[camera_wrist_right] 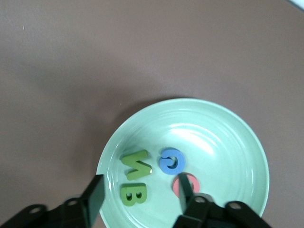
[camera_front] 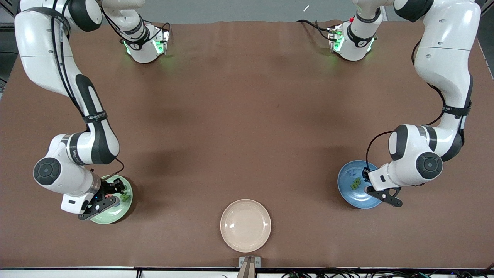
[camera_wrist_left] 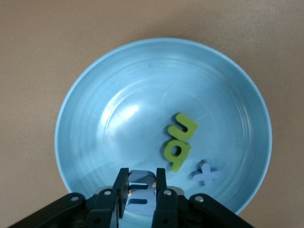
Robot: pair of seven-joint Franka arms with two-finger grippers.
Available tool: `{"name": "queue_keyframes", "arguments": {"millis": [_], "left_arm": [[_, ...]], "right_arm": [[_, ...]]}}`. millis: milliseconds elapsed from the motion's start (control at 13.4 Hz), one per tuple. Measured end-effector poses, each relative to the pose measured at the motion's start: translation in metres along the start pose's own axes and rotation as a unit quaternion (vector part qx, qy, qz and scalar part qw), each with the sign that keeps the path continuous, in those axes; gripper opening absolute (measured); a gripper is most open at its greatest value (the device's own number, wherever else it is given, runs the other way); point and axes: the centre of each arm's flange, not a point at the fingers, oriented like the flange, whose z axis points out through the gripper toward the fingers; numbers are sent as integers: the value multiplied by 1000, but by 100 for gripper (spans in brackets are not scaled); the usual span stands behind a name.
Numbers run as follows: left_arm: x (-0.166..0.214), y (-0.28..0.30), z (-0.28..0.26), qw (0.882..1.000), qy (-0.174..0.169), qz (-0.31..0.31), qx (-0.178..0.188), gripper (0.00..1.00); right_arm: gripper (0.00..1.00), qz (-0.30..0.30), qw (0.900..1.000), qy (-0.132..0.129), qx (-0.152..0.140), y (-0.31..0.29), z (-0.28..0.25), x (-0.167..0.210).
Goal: Sort upper and lower case letters into plates
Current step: 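Open both grippers and lift them away from the plates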
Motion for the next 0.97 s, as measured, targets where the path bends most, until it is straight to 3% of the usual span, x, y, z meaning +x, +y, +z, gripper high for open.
{"name": "queue_keyframes", "arguments": {"millis": [150, 224, 673, 972], "left_arm": [[2, 1, 3, 1000, 4, 1, 1, 33], [2, 1, 2, 1000, 6, 1, 2, 41], [7, 3, -11, 999, 19, -32, 5, 100], [11, 27, -61, 994, 17, -108, 0, 100]], "right_arm": [[97, 1, 1000, 5, -3, 2, -4, 2], [100, 2, 1000, 9, -5, 3, -10, 4], [100, 79, 996, 44, -23, 4, -109, 6], [100, 119, 992, 35, -25, -13, -204, -25]]}}
